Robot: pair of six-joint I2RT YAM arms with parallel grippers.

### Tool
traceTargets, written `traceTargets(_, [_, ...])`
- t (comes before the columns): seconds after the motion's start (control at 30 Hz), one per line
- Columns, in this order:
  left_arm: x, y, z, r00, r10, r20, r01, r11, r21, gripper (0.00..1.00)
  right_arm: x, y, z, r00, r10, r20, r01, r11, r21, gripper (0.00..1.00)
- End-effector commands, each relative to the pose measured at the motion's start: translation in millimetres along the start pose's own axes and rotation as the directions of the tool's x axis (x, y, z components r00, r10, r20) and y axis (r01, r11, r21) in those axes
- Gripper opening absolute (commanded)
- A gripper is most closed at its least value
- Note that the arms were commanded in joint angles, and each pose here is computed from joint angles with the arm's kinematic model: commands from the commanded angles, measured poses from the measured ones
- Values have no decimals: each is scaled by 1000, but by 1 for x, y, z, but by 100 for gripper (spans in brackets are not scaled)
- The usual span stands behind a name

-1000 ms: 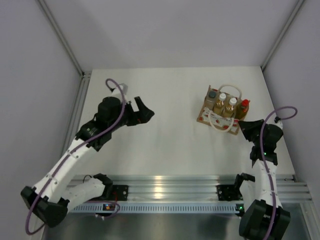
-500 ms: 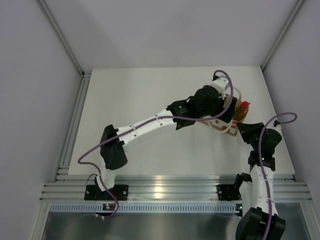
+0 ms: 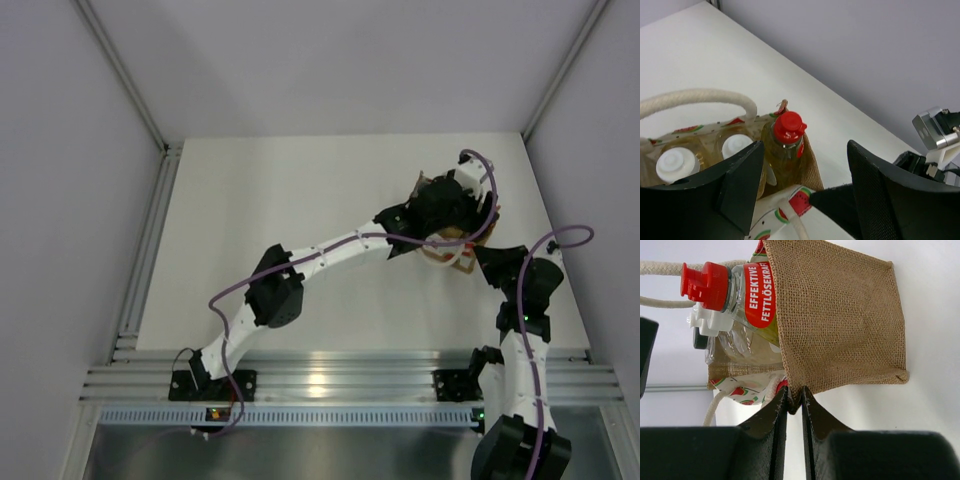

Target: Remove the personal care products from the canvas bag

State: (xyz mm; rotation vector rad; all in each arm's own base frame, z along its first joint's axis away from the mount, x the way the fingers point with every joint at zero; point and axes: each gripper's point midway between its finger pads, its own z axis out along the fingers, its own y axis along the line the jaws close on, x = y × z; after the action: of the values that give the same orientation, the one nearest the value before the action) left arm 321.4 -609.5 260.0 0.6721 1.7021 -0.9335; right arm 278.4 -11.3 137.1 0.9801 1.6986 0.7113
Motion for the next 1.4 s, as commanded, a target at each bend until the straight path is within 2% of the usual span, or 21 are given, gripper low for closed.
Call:
traceTargets(0.0, [-41,-12,14,984,16,176,-25,998,52,72,17,-25,-2,998,32,-61,-27,996,87,0])
traceTargets(0.27, [-25,-6,39,974,16,225,-28,998,49,72,18,-23,-2,997,27,-76,-22,997,69,0])
traceTargets(0.6, [2,6,59,974,29,225,-35,999,20,71,21,-20,-1,995,12,-96,-7,999,49,0])
traceTargets(0.83, [17,16,66,975,56,214,-53,998,-17,59,23,-19,-1,994,11,-105,-7,999,35,0])
traceTargets(0.93, [20,20,67,975,64,211,-59,998,-33,44,25,-20,0,993,16,-113,-12,999,39,0])
traceTargets(0.97, [17,20,66,975,66,212,-60,998,-35,36,26,-21,0,993,18,-115,-13,999,41,0])
traceTargets(1.13, [13,19,64,974,77,215,-71,997,-38,17,23,-16,1,994,10,-110,-8,1000,20,0])
traceTargets(1.23, [12,18,63,973,82,215,-76,996,-38,0,22,-14,1,994,9,-109,-7,1000,13,0])
traceTargets(1.37, [-1,9,58,970,75,229,-75,997,-9,0,20,-11,1,994,6,-107,-5,1000,8,0])
